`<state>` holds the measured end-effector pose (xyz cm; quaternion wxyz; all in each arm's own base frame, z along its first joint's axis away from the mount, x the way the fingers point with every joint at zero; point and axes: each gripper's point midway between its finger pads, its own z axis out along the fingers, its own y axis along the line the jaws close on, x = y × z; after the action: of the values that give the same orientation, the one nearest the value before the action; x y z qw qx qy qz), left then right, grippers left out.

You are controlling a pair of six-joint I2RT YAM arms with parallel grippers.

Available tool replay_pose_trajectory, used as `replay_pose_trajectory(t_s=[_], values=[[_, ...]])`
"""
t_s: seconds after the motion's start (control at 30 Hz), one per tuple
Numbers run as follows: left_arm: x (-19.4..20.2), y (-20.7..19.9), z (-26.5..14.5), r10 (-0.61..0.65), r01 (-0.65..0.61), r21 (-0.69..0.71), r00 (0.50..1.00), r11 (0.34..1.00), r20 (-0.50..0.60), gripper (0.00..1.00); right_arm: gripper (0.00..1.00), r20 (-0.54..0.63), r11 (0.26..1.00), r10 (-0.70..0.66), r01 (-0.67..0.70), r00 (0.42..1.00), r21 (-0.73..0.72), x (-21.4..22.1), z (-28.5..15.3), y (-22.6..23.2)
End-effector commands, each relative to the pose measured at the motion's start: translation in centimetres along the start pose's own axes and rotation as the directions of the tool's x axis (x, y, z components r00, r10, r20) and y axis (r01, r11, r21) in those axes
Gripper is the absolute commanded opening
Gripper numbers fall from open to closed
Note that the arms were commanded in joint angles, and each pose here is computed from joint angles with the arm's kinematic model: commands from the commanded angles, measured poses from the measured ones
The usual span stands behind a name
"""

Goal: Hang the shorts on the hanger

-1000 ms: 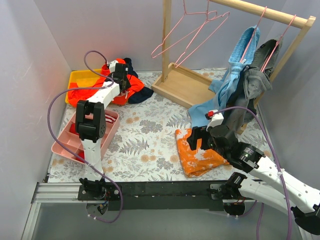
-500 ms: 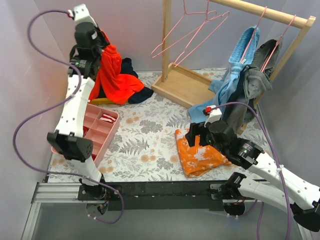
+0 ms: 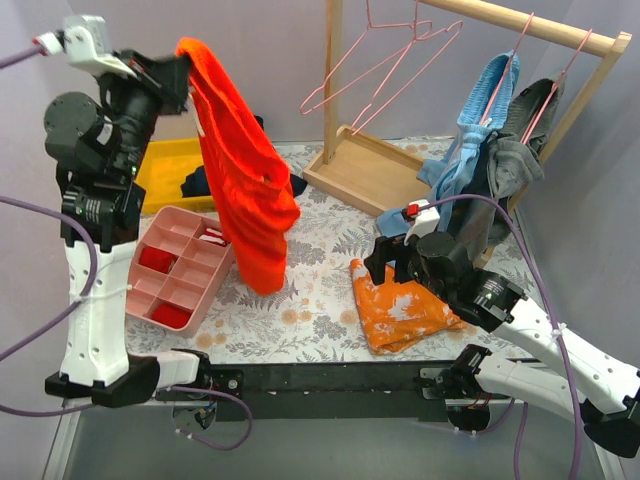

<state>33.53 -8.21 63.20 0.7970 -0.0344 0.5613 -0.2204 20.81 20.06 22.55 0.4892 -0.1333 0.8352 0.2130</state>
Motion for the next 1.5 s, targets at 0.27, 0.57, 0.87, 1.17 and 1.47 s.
replay_pose_trajectory(t_s=[0.27, 0.57, 0.87, 1.17, 1.47], values=[[24.8, -3.9, -12.0, -0.245, 0.48, 0.201, 0.712, 0.854, -0.658, 0.0, 0.98, 0.072, 0.972, 0.015, 0.002, 0.997, -0.233, -2.2, 0.3, 4.8], [31.3, -4.3, -16.1, -0.247, 0.502, 0.11, 0.59, 0.858, -0.768, 0.0, 0.93, 0.069, 0.952, -0.038, 0.057, 0.997, -0.3, -1.3, 3.5, 10.0], [32.7, -3.7, -15.7, -0.259, 0.461, 0.044, 0.572, 0.886, -0.778, 0.0, 0.89, 0.068, 0.957, 0.013, 0.008, 0.998, -0.291, 0.8, 7.8, 15.4], [33.4, -2.8, -15.4, -0.267, 0.423, 0.0, 0.571, 0.906, -0.776, 0.0, 0.74, 0.134, 0.967, 0.094, -0.058, 0.986, -0.247, 1.2, 12.2, 17.4], [33.7, -1.7, -15.0, -0.277, 0.381, -0.046, 0.579, 0.923, -0.767, 0.0, 0.51, 0.181, 0.997, 0.052, -0.042, 0.982, -0.06, 2.6, 15.9, 15.2]])
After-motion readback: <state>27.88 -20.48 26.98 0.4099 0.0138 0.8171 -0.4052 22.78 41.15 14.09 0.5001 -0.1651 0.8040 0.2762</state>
